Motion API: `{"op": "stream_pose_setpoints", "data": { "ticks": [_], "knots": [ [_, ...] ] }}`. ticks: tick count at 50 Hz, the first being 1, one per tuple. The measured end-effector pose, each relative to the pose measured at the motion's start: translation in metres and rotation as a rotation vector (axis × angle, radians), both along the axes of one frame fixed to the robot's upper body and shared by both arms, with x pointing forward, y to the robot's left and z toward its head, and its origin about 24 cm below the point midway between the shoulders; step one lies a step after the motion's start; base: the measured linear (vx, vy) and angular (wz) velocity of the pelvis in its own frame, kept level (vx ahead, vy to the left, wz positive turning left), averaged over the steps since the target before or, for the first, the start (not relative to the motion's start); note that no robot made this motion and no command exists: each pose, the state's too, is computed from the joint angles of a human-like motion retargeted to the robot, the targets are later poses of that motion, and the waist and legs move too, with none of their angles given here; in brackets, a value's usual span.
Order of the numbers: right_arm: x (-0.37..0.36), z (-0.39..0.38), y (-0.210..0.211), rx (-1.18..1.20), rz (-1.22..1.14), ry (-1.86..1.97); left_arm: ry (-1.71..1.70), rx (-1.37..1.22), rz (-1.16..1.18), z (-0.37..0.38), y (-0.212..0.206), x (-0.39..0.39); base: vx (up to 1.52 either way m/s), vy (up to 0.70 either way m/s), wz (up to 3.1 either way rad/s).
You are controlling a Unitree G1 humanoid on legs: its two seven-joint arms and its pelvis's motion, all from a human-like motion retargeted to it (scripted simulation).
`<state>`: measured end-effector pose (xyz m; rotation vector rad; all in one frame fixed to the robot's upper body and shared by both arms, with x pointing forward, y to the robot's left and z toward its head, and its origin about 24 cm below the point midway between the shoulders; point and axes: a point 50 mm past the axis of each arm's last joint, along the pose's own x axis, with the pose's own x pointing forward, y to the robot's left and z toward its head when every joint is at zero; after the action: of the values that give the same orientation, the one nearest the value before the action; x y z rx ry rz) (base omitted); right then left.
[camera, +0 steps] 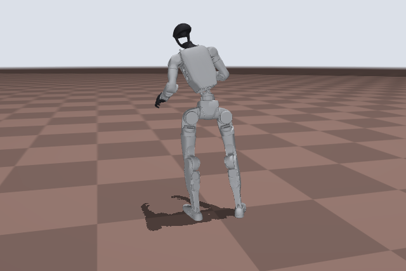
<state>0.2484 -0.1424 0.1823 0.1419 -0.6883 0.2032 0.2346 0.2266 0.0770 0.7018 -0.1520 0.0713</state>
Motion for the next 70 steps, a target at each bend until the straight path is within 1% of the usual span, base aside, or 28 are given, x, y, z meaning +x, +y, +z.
{"op": "stream_pose_setpoints", "data": {
  "ticks": [4, 9, 14, 18, 22, 25, 27, 30, 32, 35, 37, 41, 46, 49, 52, 55, 58, 60, 63, 65, 68, 70],
  "knots": [
    [-0.010, -0.025, 0.012, -0.186, 0.075, 0.069, -0.064, 0.046, -0.097, 0.016, -0.033, 0.030, 0.26, 0.02, 0.63],
    [-0.029, -0.074, -0.008, -0.333, -0.063, 0.270, -0.306, 0.052, -0.130, 0.070, -0.059, 0.053, 0.36, -0.04, 0.28],
    [-0.060, -0.105, -0.039, -0.238, -0.063, 0.500, -0.479, -0.004, -0.135, 0.112, -0.055, 0.054, 0.50, -0.12, 0.14],
    [-0.078, -0.119, -0.058, -0.242, -0.101, 0.597, -0.460, -0.089, -0.088, 0.098, -0.041, 0.051, 0.65, -0.19, 0.34],
    [-0.076, -0.133, -0.075, -0.229, -0.200, 0.695, -0.258, -0.263, -0.020, 0.057, -0.029, 0.058, 0.68, -0.29, 0.22],
    [-0.067, -0.146, -0.077, -0.210, -0.225, 0.753, 0.006, -0.314, -0.021, 0.001, -0.028, 0.053, 0.74, -0.30, -0.27],
    [-0.049, -0.145, -0.073, -0.304, -0.214, 0.724, 0.234, -0.314, -0.014, -0.050, -0.030, 0.035, 0.74, -0.26, -0.75],
    [-0.017, -0.122, -0.063, -0.448, -0.198, 0.605, 0.580, -0.332, 0.060, -0.125, -0.038, -0.018, 0.74, -0.18, -0.89],
    [0.001, -0.098, -0.055, -0.437, -0.193, 0.509, 0.753, -0.374, 0.137, -0.156, -0.038, -0.063, 0.74, -0.11, -0.92],
    [0.021, -0.059, -0.041, -0.352, -0.176, 0.364, 0.898, -0.471, 0.253, -0.171, -0.020, -0.124, 0.77, -0.06, -0.91],
    [0.025, -0.036, -0.029, -0.273, -0.169, 0.249, 0.896, -0.474, 0.278, -0.162, 0.003, -0.150, 0.81, 0.00, -0.71],
    [0.026, 0.004, -0.019, -0.156, -0.190, 0.063, 0.802, -0.437, 0.301, -0.137, 0.031, -0.157, 0.79, 0.07, -0.28],
    [0.024, 0.033, -0.019, -0.043, -0.184, -0.057, 0.571, -0.475, 0.275, -0.106, 0.036, -0.115, 0.83, 0.15, -0.32],
    [0.020, 0.034, -0.014, 0.036, -0.132, -0.066, 0.416, -0.478, 0.220, -0.088, 0.026, -0.080, 0.94, 0.21, -0.23],
    [0.016, 0.013, -0.010, 0.085, -0.071, 0.014, 0.299, -0.450, 0.146, -0.075, -0.007, -0.030, 0.97, 0.24, 0.68],
    [0.006, -0.035, -0.011, 0.025, -0.122, 0.203, 0.206, -0.341, 0.040, -0.048, -0.049, 0.025, 0.96, 0.16, 0.83],
    [-0.018, -0.082, -0.024, -0.099, -0.249, 0.384, -0.027, -0.253, -0.074, 0.018, -0.076, 0.066, 0.91, 0.05, 0.67],
    [-0.040, -0.106, -0.030, -0.096, -0.244, 0.500, -0.215, -0.246, -0.141, 0.067, -0.086, 0.076, 0.89, -0.04, 0.69],
    [-0.069, -0.123, -0.043, -0.085, -0.142, 0.631, -0.462, -0.285, -0.187, 0.124, -0.089, 0.074, 0.89, -0.12, 0.77],
    [-0.081, -0.125, -0.055, -0.136, -0.106, 0.669, -0.604, -0.317, -0.183, 0.151, -0.085, 0.067, 0.90, -0.19, 0.73],
    [-0.091, -0.124, -0.072, -0.206, -0.114, 0.706, -0.740, -0.384, -0.187, 0.176, -0.078, 0.059, 0.94, -0.27, 0.72],
    [-0.097, -0.130, -0.079, -0.193, -0.119, 0.743, -0.767, -0.430, -0.247, 0.181, -0.079, 0.053, 1.01, -0.33, 0.59]
  ]
}}
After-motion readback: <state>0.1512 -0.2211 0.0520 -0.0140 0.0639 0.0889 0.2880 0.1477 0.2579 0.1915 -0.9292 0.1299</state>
